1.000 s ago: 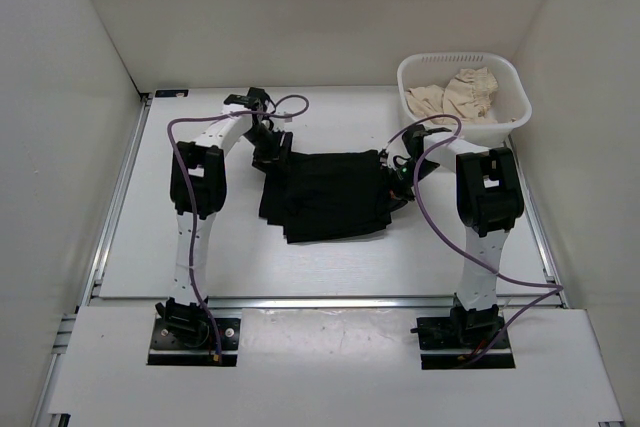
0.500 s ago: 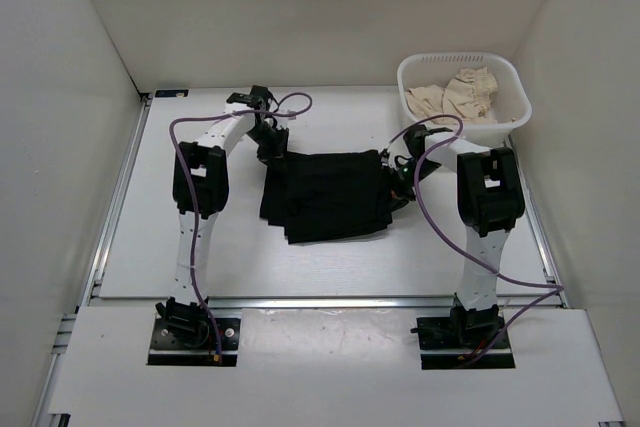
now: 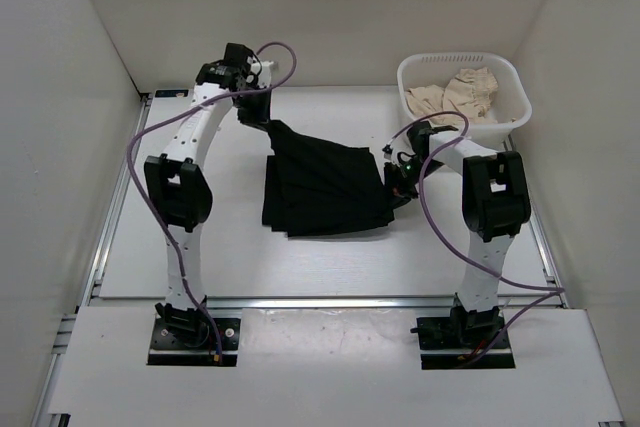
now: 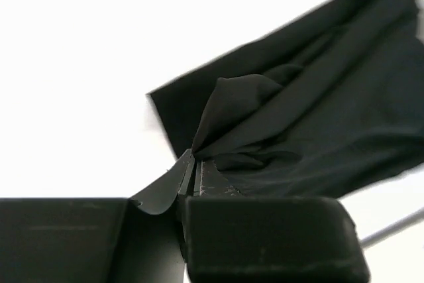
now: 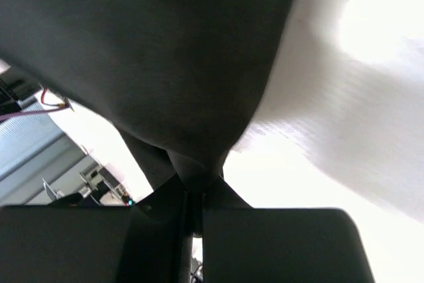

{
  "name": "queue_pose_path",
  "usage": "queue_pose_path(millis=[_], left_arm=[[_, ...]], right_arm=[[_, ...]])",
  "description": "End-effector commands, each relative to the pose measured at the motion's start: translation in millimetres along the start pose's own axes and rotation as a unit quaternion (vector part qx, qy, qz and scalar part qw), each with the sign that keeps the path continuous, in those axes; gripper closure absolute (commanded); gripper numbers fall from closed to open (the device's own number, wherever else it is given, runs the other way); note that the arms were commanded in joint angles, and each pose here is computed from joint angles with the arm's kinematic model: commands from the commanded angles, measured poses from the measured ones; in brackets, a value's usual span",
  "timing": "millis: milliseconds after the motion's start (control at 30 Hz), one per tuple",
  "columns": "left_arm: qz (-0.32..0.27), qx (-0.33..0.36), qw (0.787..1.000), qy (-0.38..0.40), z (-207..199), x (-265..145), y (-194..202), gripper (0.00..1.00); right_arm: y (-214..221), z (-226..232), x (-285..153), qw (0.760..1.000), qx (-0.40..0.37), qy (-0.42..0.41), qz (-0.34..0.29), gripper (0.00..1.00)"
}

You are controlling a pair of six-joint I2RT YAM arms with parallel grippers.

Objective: Fold and stack the trousers
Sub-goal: Fold the trousers

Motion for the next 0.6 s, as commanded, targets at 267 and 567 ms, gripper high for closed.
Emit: queue_pose_path(millis=[267,567], left_arm=[[0.071,-0.019,0.983,-0.169,92,86,35,0.78],[-0.030,-0.010,0.986,-0.161,66,-5,-4,0.09]], right_arm=[[-5,13,-2,1.000,-0.007,0.007,0.009,0.84],[-12,16,-2,1.000,0.001,0.004,-0.014,0.39]])
Point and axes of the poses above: each gripper's point midway between its finger pads, its own x axis out along the fingers, its own z axis along the line the jaws close on, y = z × x, the point moved 2 cm from there along -x, back along the fingers, and after that the axes turned 3 degrees about -x, right-handed, at the moved point
